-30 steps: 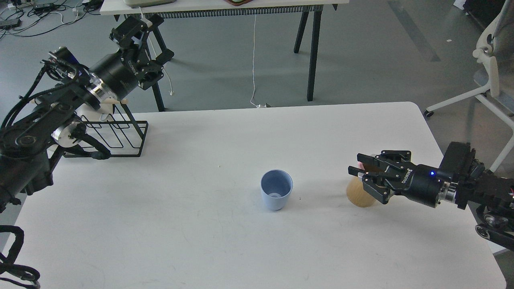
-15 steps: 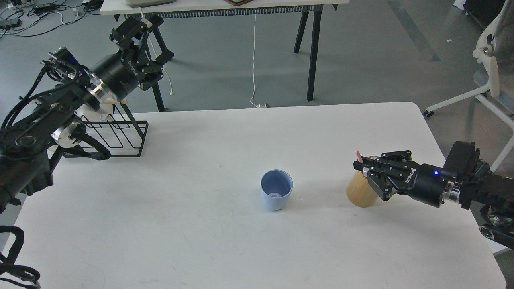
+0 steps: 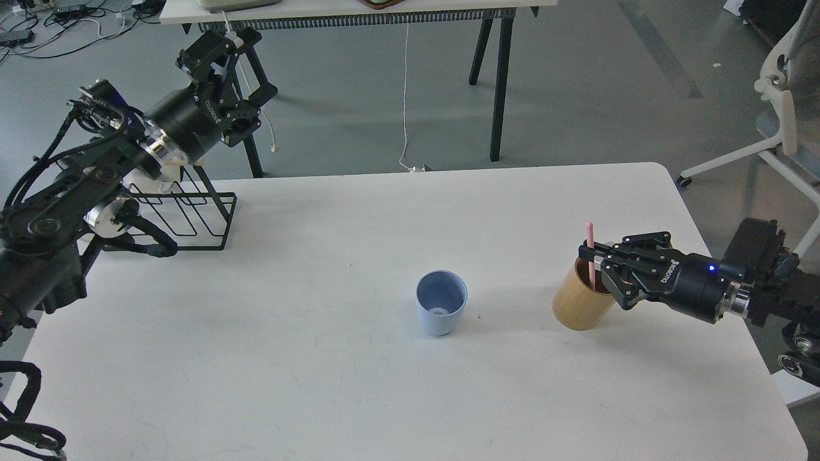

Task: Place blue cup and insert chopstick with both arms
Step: 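Lift the pink stick out of the tan cup with the right gripper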

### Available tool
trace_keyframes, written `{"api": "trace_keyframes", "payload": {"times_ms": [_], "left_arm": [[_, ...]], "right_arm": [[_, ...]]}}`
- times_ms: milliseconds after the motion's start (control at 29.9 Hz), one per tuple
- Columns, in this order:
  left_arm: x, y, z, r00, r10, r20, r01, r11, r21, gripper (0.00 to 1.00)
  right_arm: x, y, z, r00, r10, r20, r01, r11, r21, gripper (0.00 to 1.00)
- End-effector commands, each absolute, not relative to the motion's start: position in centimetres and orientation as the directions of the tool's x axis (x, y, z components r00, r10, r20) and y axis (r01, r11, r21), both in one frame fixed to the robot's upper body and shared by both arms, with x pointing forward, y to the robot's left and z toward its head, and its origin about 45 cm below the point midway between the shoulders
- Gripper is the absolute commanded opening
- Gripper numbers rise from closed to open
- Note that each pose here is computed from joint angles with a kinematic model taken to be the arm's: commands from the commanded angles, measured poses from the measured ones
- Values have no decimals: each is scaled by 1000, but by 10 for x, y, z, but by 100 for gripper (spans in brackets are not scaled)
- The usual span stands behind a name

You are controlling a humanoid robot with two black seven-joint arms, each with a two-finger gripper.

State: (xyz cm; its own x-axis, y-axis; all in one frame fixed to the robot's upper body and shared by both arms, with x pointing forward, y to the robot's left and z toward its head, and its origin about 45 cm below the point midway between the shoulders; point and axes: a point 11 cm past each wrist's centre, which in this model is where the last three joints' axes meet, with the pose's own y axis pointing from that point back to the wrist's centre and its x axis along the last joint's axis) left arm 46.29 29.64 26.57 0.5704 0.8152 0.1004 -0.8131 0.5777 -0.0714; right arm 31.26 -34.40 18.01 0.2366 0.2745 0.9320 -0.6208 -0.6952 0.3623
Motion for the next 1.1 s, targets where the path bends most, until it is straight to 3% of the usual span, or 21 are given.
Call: {"api": "trace_keyframes", "payload": {"times_ms": [0, 701, 935, 1069], "left_arm": [[463, 296, 266, 571, 815, 100, -813, 578, -71, 99], [462, 290, 260, 581, 809, 92, -807, 587, -64, 99], [458, 296, 252, 574, 815, 84, -814, 579, -48, 99], [455, 301, 249, 567, 820, 83, -820, 571, -41, 99]], "right_arm": [[317, -350, 189, 219, 273, 937, -639, -685, 349, 7], [358, -340, 277, 31, 70, 997, -735, -674, 70, 0], [362, -309, 302, -10, -13, 1000, -690, -724, -16, 0], [363, -281, 295, 1, -56, 998, -650, -759, -42, 0]]}}
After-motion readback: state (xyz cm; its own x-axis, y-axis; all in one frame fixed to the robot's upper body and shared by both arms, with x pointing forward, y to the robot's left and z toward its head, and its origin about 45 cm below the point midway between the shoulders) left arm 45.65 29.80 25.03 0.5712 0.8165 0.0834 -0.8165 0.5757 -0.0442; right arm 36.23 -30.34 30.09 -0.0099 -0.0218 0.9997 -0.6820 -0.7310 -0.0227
